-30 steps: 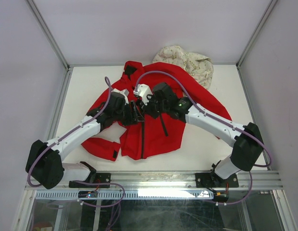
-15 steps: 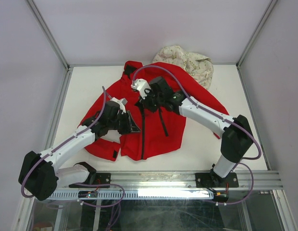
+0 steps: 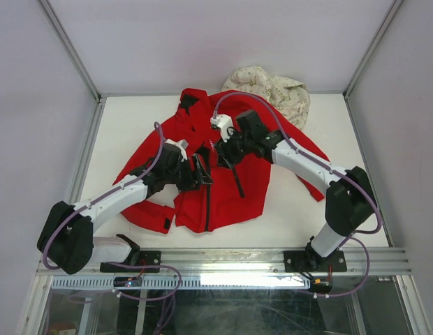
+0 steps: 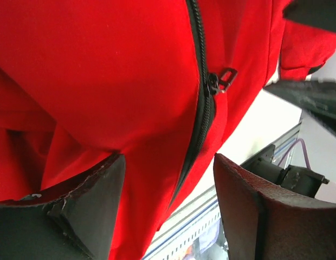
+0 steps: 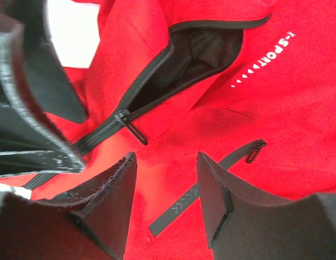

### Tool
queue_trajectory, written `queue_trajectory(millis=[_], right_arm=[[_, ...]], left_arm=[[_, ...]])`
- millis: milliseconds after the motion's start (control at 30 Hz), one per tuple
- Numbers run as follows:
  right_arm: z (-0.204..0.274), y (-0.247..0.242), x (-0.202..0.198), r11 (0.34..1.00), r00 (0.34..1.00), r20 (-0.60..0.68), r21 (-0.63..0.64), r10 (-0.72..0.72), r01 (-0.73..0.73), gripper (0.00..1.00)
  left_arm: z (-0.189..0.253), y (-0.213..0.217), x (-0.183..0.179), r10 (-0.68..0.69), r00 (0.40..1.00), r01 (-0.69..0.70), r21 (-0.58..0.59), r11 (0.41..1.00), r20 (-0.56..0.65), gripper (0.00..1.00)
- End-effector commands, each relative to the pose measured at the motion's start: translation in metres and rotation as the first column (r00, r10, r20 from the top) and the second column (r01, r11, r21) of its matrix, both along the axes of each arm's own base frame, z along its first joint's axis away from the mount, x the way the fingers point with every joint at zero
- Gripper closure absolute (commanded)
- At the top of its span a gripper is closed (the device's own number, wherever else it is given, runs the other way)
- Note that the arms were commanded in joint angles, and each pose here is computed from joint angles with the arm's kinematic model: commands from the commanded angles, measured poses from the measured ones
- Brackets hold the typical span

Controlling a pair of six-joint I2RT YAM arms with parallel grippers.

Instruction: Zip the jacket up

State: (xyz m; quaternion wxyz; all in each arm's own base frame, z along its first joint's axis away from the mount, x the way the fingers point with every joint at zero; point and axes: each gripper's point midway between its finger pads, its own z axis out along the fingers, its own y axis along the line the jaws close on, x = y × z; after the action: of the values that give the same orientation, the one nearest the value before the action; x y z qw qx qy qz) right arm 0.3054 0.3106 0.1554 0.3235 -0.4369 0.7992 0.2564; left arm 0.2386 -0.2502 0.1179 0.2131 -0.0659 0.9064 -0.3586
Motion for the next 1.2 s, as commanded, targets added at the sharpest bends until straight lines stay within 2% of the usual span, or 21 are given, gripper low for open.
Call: queue_trajectory(millis=[0, 100, 167, 300, 367, 600, 800, 1167], right_arm=[[0.035, 0.01, -0.007, 0.988, 0.996, 0.056, 0.135, 0.063, -0.07, 0.49], [0.036, 0.013, -0.012, 0.977, 0.988, 0.096, 0.164, 0.118, -0.132, 0.48], [0.036, 0.015, -0.015, 0.967, 0.979, 0.126, 0.18, 0.159, -0.18, 0.48], [0.037, 0.021, -0.023, 0.937, 0.947, 0.203, 0.201, 0.247, -0.287, 0.49], [0.038, 0.022, -0.025, 0.92, 0.925, 0.251, 0.202, 0.284, -0.337, 0.49], [0.044, 0.036, -0.02, 0.875, 0.876, 0.365, 0.244, 0.316, -0.418, 0.53], [0.035, 0.046, -0.013, 0.873, 0.877, 0.365, 0.253, 0.313, -0.417, 0.58], [0.01, 0.056, -0.023, 0.847, 0.868, 0.293, 0.244, 0.4, -0.473, 0.58]], left_arm=[[0.017, -0.017, 0.021, 0.006, 0.996, -0.001, -0.065, 0.998, 0.085, 0.35], [0.009, -0.019, 0.025, 0.006, 0.996, 0.0, -0.068, 0.998, 0.093, 0.44], [0.007, -0.021, 0.026, -0.001, 0.995, 0.009, -0.078, 0.997, 0.102, 0.57], [0.005, -0.021, 0.02, -0.041, 0.99, 0.052, -0.083, 0.995, 0.137, 0.91], [0.008, -0.019, 0.017, -0.059, 0.983, 0.074, -0.083, 0.994, 0.174, 1.0], [0.021, -0.015, 0.006, -0.103, 0.963, 0.129, -0.092, 0.987, 0.249, 1.0], [0.022, -0.017, 0.003, -0.122, 0.961, 0.15, -0.1, 0.984, 0.249, 1.0], [0.024, -0.018, 0.001, -0.133, 0.959, 0.164, -0.104, 0.981, 0.251, 1.0]])
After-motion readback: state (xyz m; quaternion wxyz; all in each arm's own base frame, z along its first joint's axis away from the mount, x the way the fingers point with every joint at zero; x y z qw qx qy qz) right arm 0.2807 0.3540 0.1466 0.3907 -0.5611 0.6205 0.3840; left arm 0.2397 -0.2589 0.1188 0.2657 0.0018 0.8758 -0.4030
